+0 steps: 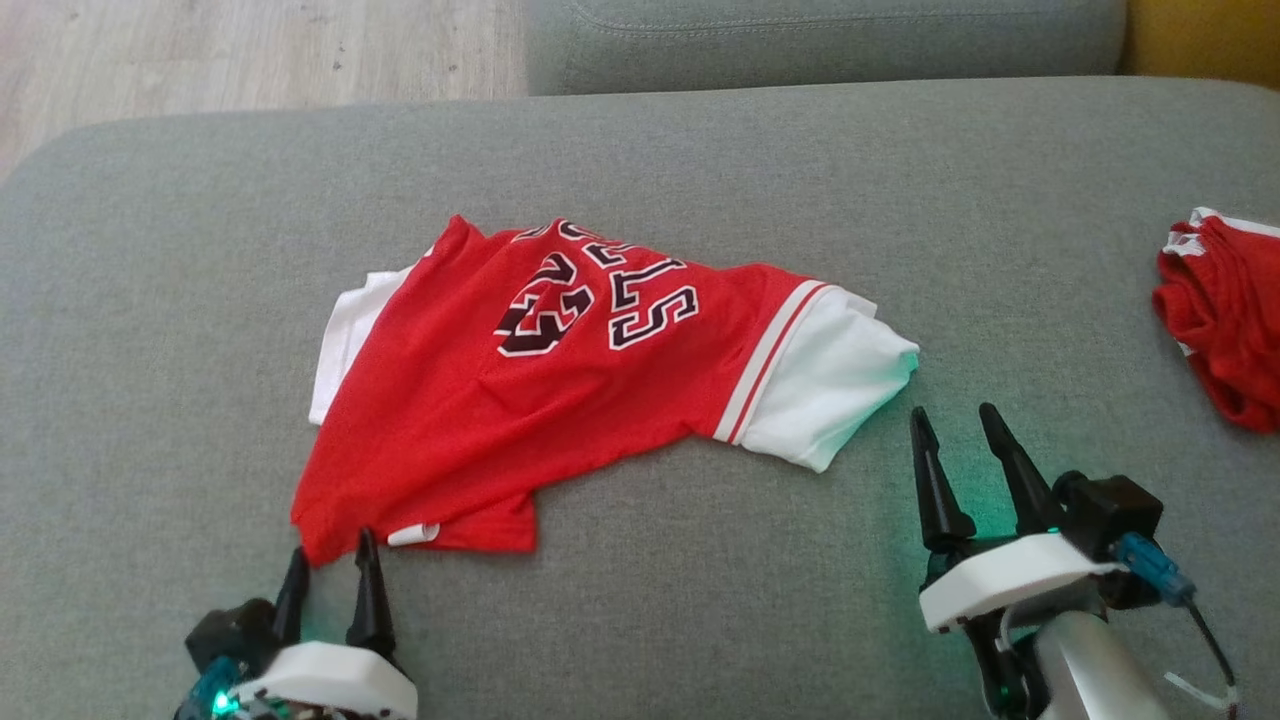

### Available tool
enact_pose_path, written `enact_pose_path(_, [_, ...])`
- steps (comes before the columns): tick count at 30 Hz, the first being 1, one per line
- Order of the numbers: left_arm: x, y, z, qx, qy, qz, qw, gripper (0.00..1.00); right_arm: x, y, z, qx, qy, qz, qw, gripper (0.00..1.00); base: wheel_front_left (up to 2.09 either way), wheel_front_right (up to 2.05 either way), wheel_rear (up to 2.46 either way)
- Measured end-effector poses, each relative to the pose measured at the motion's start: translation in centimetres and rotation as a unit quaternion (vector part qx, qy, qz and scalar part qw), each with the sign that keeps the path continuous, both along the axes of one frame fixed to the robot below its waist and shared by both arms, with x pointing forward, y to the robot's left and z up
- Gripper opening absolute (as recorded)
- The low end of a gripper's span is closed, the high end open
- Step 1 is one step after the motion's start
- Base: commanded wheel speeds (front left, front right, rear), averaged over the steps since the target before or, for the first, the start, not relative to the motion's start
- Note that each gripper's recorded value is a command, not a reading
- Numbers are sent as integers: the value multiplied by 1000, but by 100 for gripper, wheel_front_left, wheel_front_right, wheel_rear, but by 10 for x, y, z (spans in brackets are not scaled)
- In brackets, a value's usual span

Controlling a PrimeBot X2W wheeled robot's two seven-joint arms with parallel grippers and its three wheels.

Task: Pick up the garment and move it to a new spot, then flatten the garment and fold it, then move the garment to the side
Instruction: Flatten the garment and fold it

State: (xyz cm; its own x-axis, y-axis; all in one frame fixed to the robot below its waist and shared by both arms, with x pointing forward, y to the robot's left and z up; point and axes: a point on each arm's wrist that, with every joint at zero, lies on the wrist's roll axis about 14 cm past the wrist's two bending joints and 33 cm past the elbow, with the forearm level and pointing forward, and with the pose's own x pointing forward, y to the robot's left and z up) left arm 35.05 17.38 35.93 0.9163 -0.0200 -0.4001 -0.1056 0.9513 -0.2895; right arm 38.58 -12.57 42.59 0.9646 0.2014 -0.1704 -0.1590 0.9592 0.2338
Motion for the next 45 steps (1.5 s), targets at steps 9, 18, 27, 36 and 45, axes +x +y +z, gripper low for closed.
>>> enact_pose_path(9, [-4,-5,-4,-10,8,-3,1000,16,-1,2,-2,-1,3,3,1000,100,0,0,0])
enact_pose_path(18, [2,8,15,-13,-28,19,999,0,4,9,-13,-11,19,16,1000,100,0,0,0])
enact_pose_path(27, [-7,9,13,-4,-24,14,1000,0,54,16,-21,-63,40,36,997,100,0,0,0])
enact_pose_path(36, [-9,-1,8,-13,-16,1,1000,0,60,15,-43,-89,77,45,992,100,0,0,0])
enact_pose_path(45, [3,-5,8,-13,-17,-7,1000,0,63,9,-57,-92,99,40,990,100,0,0,0])
